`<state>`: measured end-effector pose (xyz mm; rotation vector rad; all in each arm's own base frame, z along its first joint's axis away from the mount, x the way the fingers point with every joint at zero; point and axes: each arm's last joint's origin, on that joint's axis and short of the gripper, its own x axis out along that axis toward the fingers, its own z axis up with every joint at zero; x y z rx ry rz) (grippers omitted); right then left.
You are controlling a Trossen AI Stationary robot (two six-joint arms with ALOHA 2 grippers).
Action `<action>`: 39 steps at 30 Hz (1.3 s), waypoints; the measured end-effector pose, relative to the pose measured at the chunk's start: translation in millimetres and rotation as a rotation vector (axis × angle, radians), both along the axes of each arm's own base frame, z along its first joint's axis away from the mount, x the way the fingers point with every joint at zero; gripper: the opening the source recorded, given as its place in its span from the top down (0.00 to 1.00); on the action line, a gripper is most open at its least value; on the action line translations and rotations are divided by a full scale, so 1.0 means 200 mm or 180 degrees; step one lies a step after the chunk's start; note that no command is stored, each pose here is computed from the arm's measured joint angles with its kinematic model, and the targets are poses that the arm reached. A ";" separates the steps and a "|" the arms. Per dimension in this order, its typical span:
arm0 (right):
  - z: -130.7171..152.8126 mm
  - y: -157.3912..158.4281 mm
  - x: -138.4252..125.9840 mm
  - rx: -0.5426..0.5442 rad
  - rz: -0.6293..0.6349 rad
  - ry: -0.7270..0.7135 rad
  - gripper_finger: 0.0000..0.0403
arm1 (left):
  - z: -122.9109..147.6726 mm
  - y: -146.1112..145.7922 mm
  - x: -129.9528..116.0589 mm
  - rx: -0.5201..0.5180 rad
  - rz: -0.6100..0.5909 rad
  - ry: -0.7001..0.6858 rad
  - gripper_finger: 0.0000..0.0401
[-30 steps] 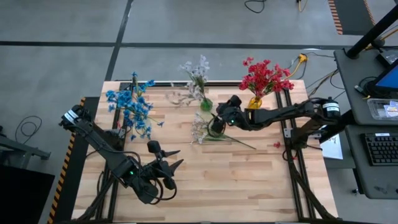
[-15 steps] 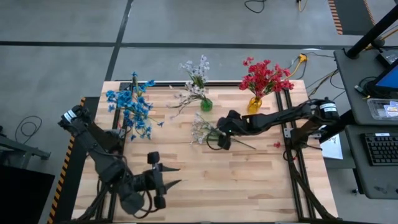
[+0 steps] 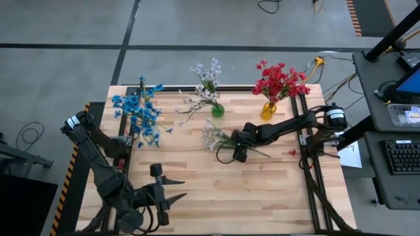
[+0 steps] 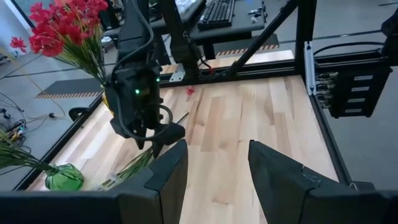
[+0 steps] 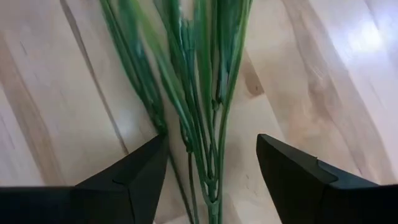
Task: Sort flowers into vase by color
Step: Put the white flowers into the green vase
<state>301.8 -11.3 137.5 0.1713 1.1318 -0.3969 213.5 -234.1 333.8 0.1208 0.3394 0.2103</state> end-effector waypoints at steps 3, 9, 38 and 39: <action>-0.02 0.00 0.01 0.0001 0.0000 0.0019 0.45 | 0.00 0.00 0.00 0.0002 -0.0002 0.0002 0.61; -0.03 0.00 0.01 0.0061 -0.0053 0.0027 0.64 | 0.00 0.00 0.00 0.0012 -0.0003 0.0009 0.61; 0.17 0.27 0.03 -0.0065 0.0110 -0.1734 0.97 | -0.01 0.00 0.00 0.0077 -0.0004 0.0061 0.61; 0.18 0.29 0.03 -0.0077 0.0126 -0.1802 0.97 | -0.01 0.00 0.00 0.0077 -0.0004 0.0061 0.61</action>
